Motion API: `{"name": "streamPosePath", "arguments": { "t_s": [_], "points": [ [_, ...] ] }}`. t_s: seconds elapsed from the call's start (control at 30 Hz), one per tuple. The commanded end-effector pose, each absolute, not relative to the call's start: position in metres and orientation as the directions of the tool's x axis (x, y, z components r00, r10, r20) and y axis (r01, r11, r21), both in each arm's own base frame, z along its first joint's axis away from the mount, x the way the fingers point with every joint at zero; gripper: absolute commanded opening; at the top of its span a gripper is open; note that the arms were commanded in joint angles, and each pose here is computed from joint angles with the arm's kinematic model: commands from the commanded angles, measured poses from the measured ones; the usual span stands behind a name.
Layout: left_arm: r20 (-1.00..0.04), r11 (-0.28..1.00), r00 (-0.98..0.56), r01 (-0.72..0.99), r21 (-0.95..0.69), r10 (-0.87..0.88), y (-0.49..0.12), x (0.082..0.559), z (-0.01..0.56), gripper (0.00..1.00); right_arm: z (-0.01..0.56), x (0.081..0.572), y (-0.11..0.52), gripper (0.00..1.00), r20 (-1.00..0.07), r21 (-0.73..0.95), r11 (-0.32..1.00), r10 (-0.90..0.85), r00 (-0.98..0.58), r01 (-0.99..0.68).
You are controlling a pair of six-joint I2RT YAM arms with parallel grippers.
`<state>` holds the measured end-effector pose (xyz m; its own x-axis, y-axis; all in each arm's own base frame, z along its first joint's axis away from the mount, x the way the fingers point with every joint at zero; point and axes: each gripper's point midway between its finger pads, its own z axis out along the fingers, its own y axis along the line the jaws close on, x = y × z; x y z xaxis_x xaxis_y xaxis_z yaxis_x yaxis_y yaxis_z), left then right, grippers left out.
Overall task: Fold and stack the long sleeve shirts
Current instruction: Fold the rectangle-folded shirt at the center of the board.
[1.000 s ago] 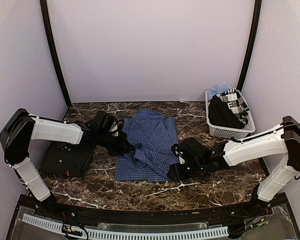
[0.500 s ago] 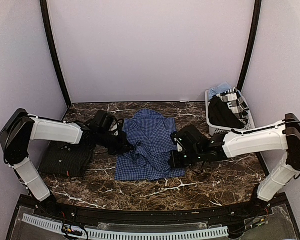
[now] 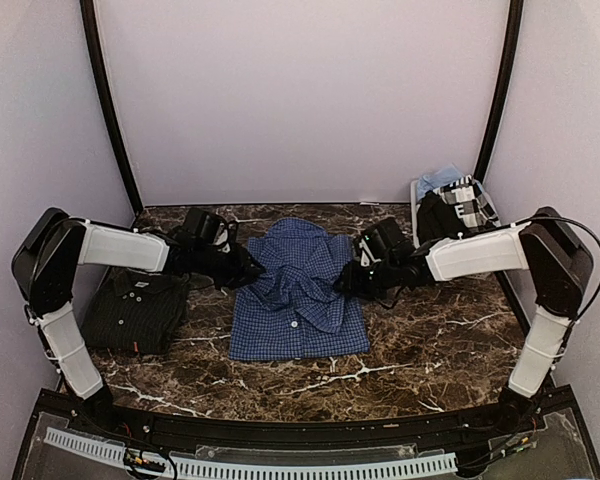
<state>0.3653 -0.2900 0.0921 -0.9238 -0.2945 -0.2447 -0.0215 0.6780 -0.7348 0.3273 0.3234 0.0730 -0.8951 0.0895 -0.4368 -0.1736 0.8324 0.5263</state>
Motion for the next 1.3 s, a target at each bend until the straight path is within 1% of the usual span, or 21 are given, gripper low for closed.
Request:
{"name": "streamPosePath", "arguments": {
  "t_s": [0.0,0.07,0.17,0.27,0.37,0.47,0.53,0.57,0.67,0.7,0.73,0.8,0.83,0.87,0.9,0.93,0.97,1.0,1.07,1.17,1.27],
  "points": [
    [-0.28,0.653,-0.913,0.02,-0.757,-0.297,-0.291,0.388,0.103,0.4,0.104,0.349,0.339,0.47,-0.488,0.58,0.784,0.117,-0.865,-0.221],
    [-0.286,0.651,-0.908,0.019,-0.759,-0.306,-0.286,0.396,0.104,0.47,0.112,0.354,0.335,0.55,-0.51,0.572,0.788,0.124,-0.851,-0.228],
    [-0.297,0.637,-0.901,0.029,-0.771,-0.318,-0.28,0.405,0.11,0.54,0.124,0.355,0.331,0.63,-0.542,0.559,0.79,0.117,-0.832,-0.253],
    [-0.328,0.636,-0.893,0.062,-0.769,-0.309,-0.278,0.414,0.121,0.62,0.131,0.347,0.327,0.69,-0.559,0.545,0.789,0.091,-0.824,-0.283],
    [-0.363,0.653,-0.881,0.086,-0.753,-0.302,-0.277,0.422,0.13,0.66,0.137,0.334,0.319,0.72,-0.577,0.532,0.791,0.079,-0.813,-0.301],
    [-0.381,0.676,-0.874,0.085,-0.732,-0.302,-0.272,0.423,0.135,0.68,0.14,0.316,0.312,0.69,-0.599,0.506,0.796,0.049,-0.8,-0.33],
    [-0.4,0.693,-0.865,0.088,-0.715,-0.303,-0.266,0.421,0.14,0.68,0.14,0.3,0.314,0.63,-0.611,0.479,0.795,-0.002,-0.792,-0.372],
    [-0.415,0.702,-0.855,0.089,-0.706,-0.309,-0.261,0.418,0.144,0.68,0.138,0.292,0.317,0.59,-0.616,0.463,0.793,-0.034,-0.787,-0.396],
    [-0.418,0.715,-0.852,0.075,-0.695,-0.317,-0.252,0.403,0.145,0.67,0.127,0.267,0.329,0.37,-0.606,0.43,0.785,-0.117,-0.787,-0.447],
    [-0.417,0.718,-0.85,0.068,-0.693,-0.321,-0.248,0.393,0.145,0.66,0.124,0.261,0.334,0.31,-0.604,0.425,0.779,-0.136,-0.785,-0.462],
    [-0.419,0.72,-0.849,0.068,-0.691,-0.322,-0.247,0.388,0.144,0.65,0.123,0.258,0.339,0.28,-0.603,0.421,0.776,-0.146,-0.784,-0.469],
    [-0.419,0.726,-0.85,0.066,-0.685,-0.319,-0.244,0.373,0.143,0.59,0.122,0.257,0.351,0.22,-0.601,0.421,0.77,-0.159,-0.783,-0.48],
    [-0.424,0.729,-0.848,0.068,-0.681,-0.317,-0.243,0.363,0.144,0.54,0.118,0.26,0.355,0.21,-0.597,0.413,0.777,-0.164,-0.785,-0.476],
    [-0.425,0.731,-0.848,0.068,-0.679,-0.316,-0.242,0.358,0.143,0.51,0.114,0.264,0.358,0.19,-0.591,0.401,0.787,-0.168,-0.789,-0.468],
    [-0.422,0.731,-0.85,0.066,-0.679,-0.315,-0.242,0.348,0.142,0.45,0.109,0.268,0.361,0.17,-0.584,0.39,0.798,-0.172,-0.793,-0.46],
    [-0.427,0.726,-0.847,0.074,-0.684,-0.317,-0.242,0.342,0.147,0.4,0.102,0.272,0.363,0.16,-0.573,0.374,0.809,-0.182,-0.799,-0.453],
    [-0.411,0.731,-0.857,0.061,-0.68,-0.31,-0.242,0.332,0.138,0.38,0.098,0.276,0.365,0.14,-0.566,0.356,0.821,-0.189,-0.802,-0.445],
    [-0.416,0.726,-0.855,0.07,-0.684,-0.31,-0.242,0.327,0.142,0.34,0.09,0.282,0.364,0.13,-0.558,0.327,0.841,-0.195,-0.806,-0.43],
    [-0.408,0.725,-0.863,0.073,-0.685,-0.298,-0.245,0.313,0.138,0.28,0.082,0.292,0.365,0.12,-0.549,0.283,0.865,-0.209,-0.809,-0.415],
    [-0.395,0.723,-0.879,0.088,-0.685,-0.268,-0.254,0.294,0.132,0.22,0.069,0.309,0.366,0.12,-0.531,0.254,0.882,-0.215,-0.819,-0.396],
    [-0.389,0.715,-0.891,0.112,-0.69,-0.236,-0.262,0.282,0.13,0.16,0.065,0.339,0.359,0.12,-0.532,0.209,0.91,-0.201,-0.822,-0.358]
  ]
}}
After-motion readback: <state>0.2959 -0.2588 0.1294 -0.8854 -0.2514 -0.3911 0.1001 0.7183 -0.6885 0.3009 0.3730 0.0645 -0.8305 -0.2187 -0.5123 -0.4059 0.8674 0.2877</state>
